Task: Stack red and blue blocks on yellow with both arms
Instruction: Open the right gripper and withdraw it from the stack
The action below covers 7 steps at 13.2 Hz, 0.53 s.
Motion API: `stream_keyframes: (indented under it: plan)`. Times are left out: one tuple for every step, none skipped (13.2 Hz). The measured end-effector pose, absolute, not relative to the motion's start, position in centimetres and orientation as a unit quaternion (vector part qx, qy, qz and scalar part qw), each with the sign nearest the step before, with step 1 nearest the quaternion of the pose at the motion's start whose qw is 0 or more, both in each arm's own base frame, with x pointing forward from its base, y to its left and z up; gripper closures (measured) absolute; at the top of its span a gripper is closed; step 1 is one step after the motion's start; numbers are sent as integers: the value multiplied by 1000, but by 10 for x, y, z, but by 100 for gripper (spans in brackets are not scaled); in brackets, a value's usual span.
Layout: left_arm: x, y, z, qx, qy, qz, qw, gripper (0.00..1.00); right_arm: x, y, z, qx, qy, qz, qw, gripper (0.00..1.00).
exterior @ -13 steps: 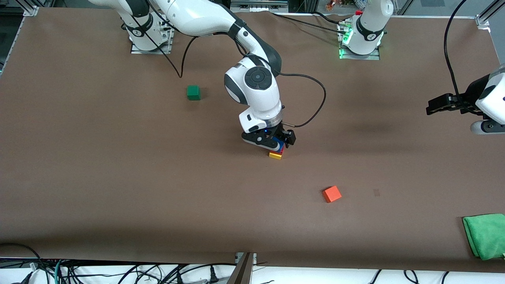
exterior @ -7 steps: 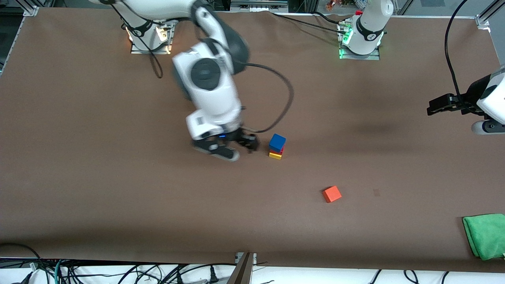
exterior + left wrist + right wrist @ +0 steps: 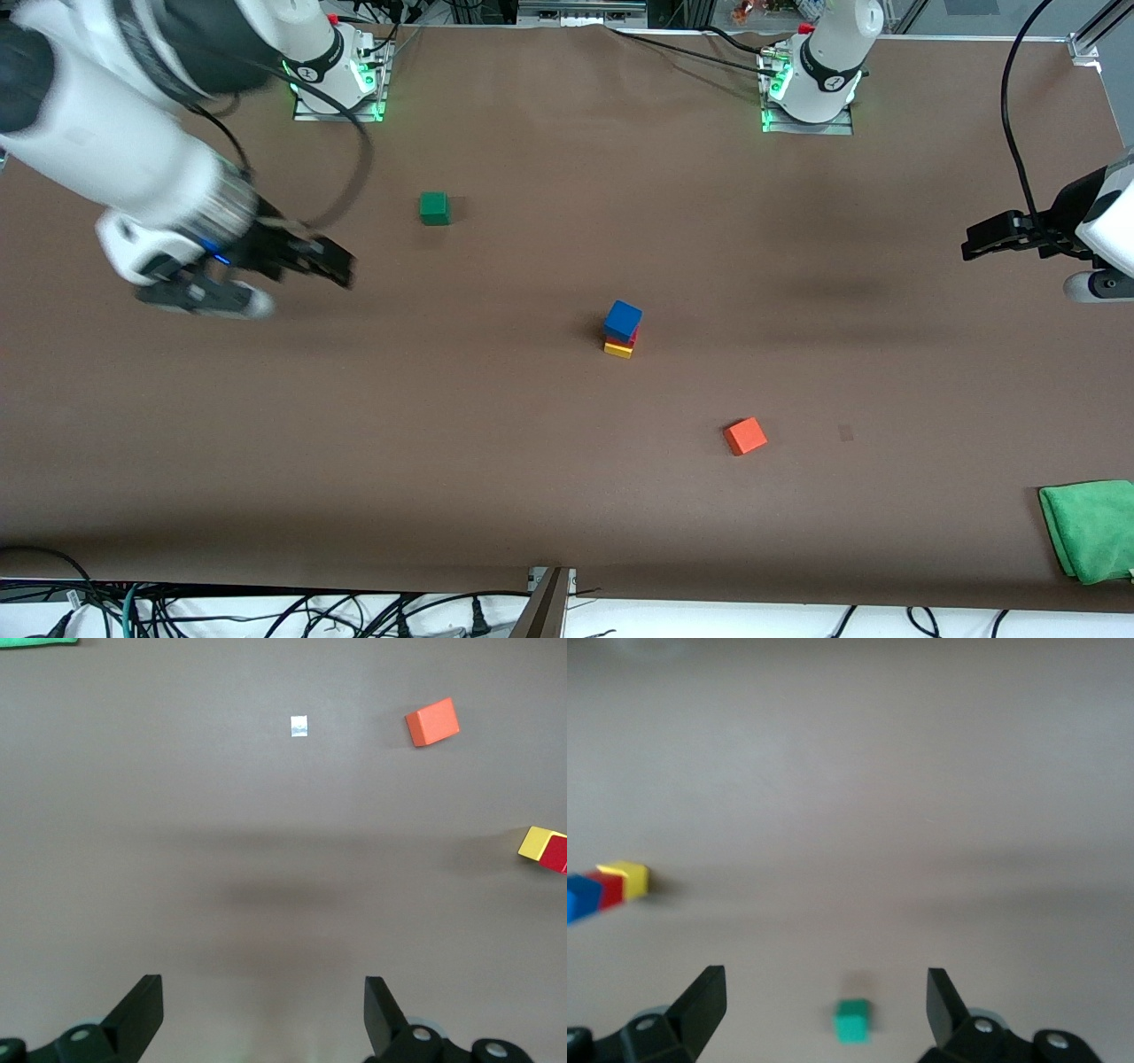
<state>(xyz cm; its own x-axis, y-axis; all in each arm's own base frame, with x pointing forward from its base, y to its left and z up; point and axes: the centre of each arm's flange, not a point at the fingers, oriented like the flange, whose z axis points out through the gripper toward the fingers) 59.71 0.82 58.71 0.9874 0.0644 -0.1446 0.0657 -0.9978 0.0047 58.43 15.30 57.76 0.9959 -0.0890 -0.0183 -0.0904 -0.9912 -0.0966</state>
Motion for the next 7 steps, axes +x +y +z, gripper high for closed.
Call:
stream_keyframes:
  plan:
    - [597, 8, 587, 997, 33, -72, 5, 0, 566, 124, 582, -998, 36, 8, 41, 0]
    - [597, 8, 587, 997, 33, -72, 5, 0, 550, 105, 584, -999, 27, 9, 36, 0]
    - [597, 8, 587, 997, 33, -72, 5, 0, 540, 93, 585, -999, 17, 7, 34, 0]
    - [597, 9, 587, 997, 33, -72, 5, 0, 535, 87, 586, -999, 0, 4, 32, 0]
    - [597, 9, 587, 997, 33, -72, 5, 0, 535, 85, 586, -999, -15, 1, 28, 0]
    - [597, 10, 587, 997, 34, -72, 5, 0, 536, 85, 586, -999, -23, -2, 26, 0]
    - [597, 11, 587, 997, 35, -72, 3, 0, 537, 85, 585, -999, -26, -4, 24, 0]
